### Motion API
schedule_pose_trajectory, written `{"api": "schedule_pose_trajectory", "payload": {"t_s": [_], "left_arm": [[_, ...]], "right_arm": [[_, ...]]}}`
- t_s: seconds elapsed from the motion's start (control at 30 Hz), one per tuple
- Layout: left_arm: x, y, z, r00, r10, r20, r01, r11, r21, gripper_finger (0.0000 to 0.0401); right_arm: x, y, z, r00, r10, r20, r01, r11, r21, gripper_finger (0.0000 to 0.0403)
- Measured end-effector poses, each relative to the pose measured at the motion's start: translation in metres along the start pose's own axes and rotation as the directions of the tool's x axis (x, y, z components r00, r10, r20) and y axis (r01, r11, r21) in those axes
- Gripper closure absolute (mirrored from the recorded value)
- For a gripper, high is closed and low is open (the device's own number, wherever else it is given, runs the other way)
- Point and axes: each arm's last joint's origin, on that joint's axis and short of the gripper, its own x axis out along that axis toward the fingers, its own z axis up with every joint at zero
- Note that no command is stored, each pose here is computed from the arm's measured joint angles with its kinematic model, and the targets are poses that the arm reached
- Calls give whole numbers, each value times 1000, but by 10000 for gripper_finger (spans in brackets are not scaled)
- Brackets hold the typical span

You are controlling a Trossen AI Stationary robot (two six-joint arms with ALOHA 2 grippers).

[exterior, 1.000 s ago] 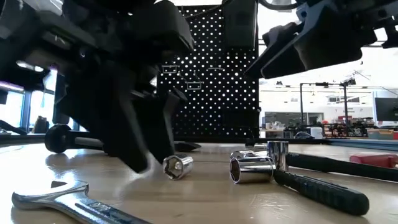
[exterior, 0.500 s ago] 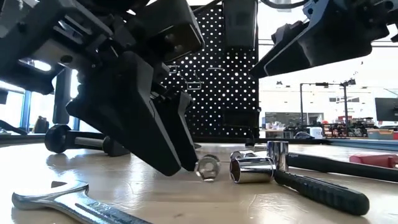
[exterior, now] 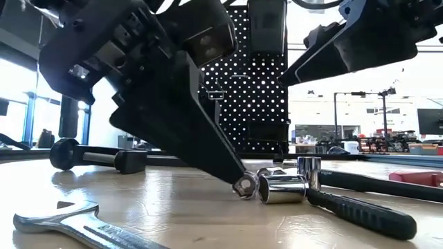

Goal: Hang tools onto peg board
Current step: Put the top right socket into the bottom peg board bin

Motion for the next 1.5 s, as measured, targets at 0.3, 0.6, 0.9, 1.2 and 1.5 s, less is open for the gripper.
{"api": "schedule_pose_trajectory", "payload": {"t_s": [0.3,0.6,0.9,1.2,1.5], "left_arm": [[13,-2,-4,999,-32,37,33,999,-11,185],[20,-1,-6,999,12,32,-12,1000,-7,206],[20,1,-10,999,39,-15,-39,998,40,318],[19,5,-10,999,40,-22,-38,996,75,329],[1,17,4,996,79,-46,-72,989,132,329]], "right_arm": [[0,0,-1,1000,-2,-8,2,1000,-15,208],[0,0,-2,1000,-3,-17,3,1000,-11,208],[0,0,-2,1000,-2,-16,2,1000,-4,208],[0,0,-2,1000,5,-17,-5,1000,-1,208],[-2,5,-3,1000,18,-26,-19,999,-38,208]]}}
